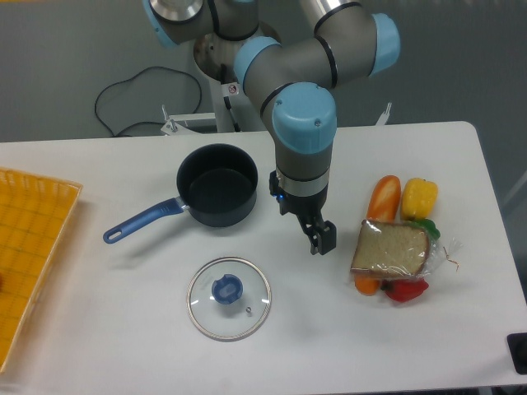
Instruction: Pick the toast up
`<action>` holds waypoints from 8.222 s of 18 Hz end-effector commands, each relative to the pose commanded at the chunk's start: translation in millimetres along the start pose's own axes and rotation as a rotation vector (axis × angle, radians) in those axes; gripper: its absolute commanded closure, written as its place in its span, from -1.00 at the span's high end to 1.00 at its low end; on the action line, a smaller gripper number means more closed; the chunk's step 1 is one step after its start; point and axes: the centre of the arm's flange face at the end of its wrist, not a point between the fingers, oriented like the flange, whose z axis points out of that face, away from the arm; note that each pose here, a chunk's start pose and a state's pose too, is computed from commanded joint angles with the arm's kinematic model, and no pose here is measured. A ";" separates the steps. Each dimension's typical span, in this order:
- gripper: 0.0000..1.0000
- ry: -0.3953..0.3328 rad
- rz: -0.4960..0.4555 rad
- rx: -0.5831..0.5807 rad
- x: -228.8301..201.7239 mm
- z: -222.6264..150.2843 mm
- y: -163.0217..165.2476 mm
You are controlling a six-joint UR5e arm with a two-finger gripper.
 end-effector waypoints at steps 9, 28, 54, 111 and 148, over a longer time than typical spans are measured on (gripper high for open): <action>1.00 0.028 -0.003 -0.001 10.5 14.9 2.3; 1.00 -0.079 -0.138 0.048 -19.4 14.6 31.1; 0.97 0.008 -0.270 0.017 -73.6 26.3 143.2; 0.99 0.048 -0.403 0.084 -159.7 102.9 241.6; -0.54 0.114 -0.375 0.064 -128.3 108.8 218.3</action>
